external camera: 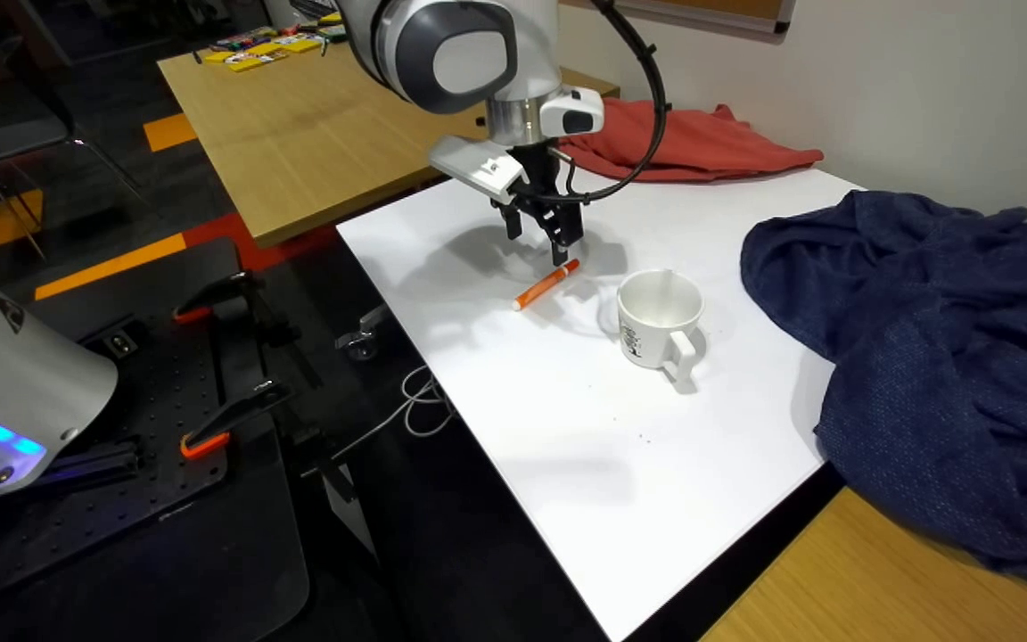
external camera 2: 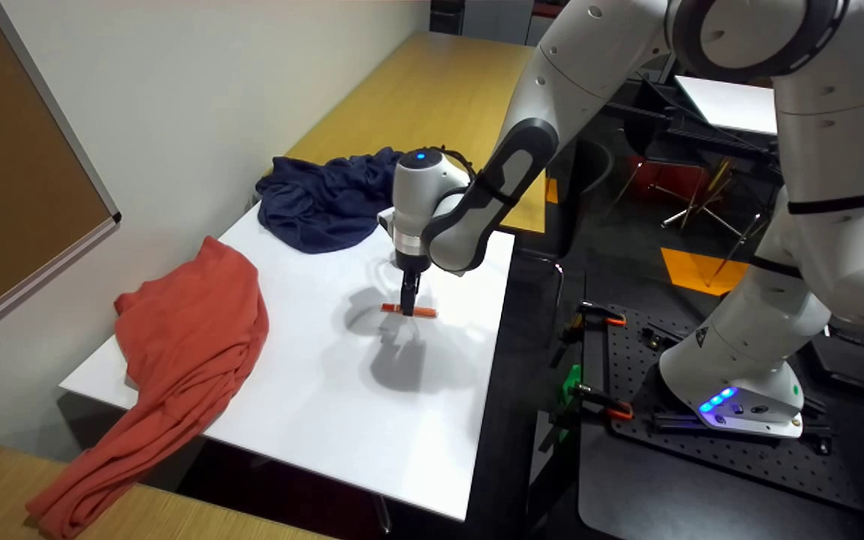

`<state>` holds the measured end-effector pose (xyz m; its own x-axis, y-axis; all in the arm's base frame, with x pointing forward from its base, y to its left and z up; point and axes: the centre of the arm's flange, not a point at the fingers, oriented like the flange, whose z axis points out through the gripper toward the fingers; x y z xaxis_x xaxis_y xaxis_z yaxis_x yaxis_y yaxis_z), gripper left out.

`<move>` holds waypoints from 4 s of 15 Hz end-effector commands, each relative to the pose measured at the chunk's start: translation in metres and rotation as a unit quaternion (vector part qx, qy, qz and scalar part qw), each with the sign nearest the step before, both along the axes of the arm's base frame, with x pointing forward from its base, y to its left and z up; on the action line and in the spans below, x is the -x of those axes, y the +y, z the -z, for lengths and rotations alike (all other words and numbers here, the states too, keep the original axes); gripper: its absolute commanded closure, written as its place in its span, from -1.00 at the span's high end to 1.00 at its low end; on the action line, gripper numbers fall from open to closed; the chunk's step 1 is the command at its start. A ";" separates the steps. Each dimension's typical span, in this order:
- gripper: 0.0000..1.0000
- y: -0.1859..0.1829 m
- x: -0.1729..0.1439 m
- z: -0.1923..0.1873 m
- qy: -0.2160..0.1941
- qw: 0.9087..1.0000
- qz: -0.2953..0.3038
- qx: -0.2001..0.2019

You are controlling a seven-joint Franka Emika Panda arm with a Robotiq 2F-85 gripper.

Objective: Put the marker in the mug

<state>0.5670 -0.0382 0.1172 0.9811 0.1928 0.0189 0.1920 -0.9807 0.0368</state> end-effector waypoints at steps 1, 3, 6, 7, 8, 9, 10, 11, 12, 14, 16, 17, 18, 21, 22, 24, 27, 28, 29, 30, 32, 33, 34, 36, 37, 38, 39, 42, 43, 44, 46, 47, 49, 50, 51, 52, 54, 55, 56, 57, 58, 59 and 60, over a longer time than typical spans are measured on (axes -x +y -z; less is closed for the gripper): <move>1.00 -0.002 -0.013 0.013 0.015 1.000 -0.002 -0.002; 1.00 -0.003 -0.014 0.020 0.019 1.000 0.000 -0.002; 1.00 -0.005 -0.016 0.027 0.024 1.000 0.003 -0.003; 1.00 -0.005 -0.017 0.029 0.026 1.000 0.004 -0.004; 1.00 -0.006 -0.018 0.031 0.027 1.000 0.005 -0.004; 1.00 -0.007 -0.019 0.033 0.030 1.000 0.007 -0.004; 1.00 -0.008 -0.020 0.034 0.032 0.999 0.008 -0.004; 1.00 -0.009 -0.021 0.036 0.035 0.999 0.009 -0.004; 0.84 -0.010 -0.022 0.037 0.037 0.999 0.011 -0.004; 0.36 -0.011 -0.023 0.039 0.039 0.999 0.012 -0.004; 0.03 -0.012 -0.023 0.040 0.040 0.999 0.014 -0.004; -0.14 -0.013 -0.023 0.040 0.040 0.999 0.015 -0.004; -0.28 -0.013 -0.023 0.040 0.040 0.999 0.015 -0.004; -0.72 -0.016 -0.022 0.040 0.040 0.999 0.017 -0.005; -0.88 -0.016 -0.022 0.040 0.040 0.999 0.018 -0.005; -0.98 -0.017 -0.021 0.041 0.041 0.999 0.019 -0.004; -0.91 -0.017 -0.019 0.027 0.041 0.999 0.031 0.000; -0.91 -0.017 -0.018 0.019 0.037 0.999 0.034 -0.004; -0.91 -0.018 -0.018 0.007 0.032 0.999 0.038 -0.006; -0.91 -0.020 -0.019 -0.004 0.029 0.999 0.046 -0.004; -0.91 -0.024 -0.021 -0.032 0.014 0.998 0.059 -0.005; -0.91 -0.027 -0.023 -0.048 0.007 0.997 0.073 -0.002; -0.91 -0.031 -0.025 -0.063 0.001 0.996 0.087 0.000; -0.91 -0.042 -0.029 -0.093 -0.016 0.992 0.122 0.005; -0.91 -0.048 -0.030 -0.107 -0.026 0.990 0.139 0.006; -0.91 -0.054 -0.031 -0.121 -0.038 0.986 0.160 0.008; -0.91 -0.060 -0.033 -0.132 -0.053 0.982 0.182 0.015; -0.91 -0.073 -0.034 -0.159 -0.095 0.961 0.259 0.037; -0.91 -0.076 -0.033 -0.165 -0.104 0.953 0.279 0.056; -0.65 -0.084 -0.046 -0.151 -0.089 0.966 0.242 0.032; -0.65 -0.087 -0.045 -0.160 -0.099 0.958 0.266 0.044; -0.65 -0.086 -0.045 -0.160 -0.100 0.957 0.269 0.045; -0.65 -0.084 -0.044 -0.159 -0.100 0.956 0.271 0.044; -0.91 -0.081 -0.046 -0.157 -0.111 0.950 0.285 0.062; -0.91 -0.078 -0.047 -0.155 -0.136 0.937 0.309 0.088; -0.91 -0.077 -0.049 -0.154 -0.154 0.929 0.322 0.098; -0.91 -0.076 -0.052 -0.153 -0.187 0.909 0.351 0.123; -0.91 -0.075 -0.053 -0.151 -0.202 0.898 0.368 0.134; -0.91 -0.073 -0.055 -0.150 -0.213 0.886 0.385 0.146; -0.91 -0.072 -0.056 -0.148 -0.226 0.873 0.402 0.157; -0.91 -0.071 -0.057 -0.147 -0.237 0.860 0.419 0.169; -0.91 -0.069 -0.057 -0.145 -0.248 0.846 0.437 0.181; -0.91 -0.067 -0.058 -0.143 -0.256 0.831 0.454 0.192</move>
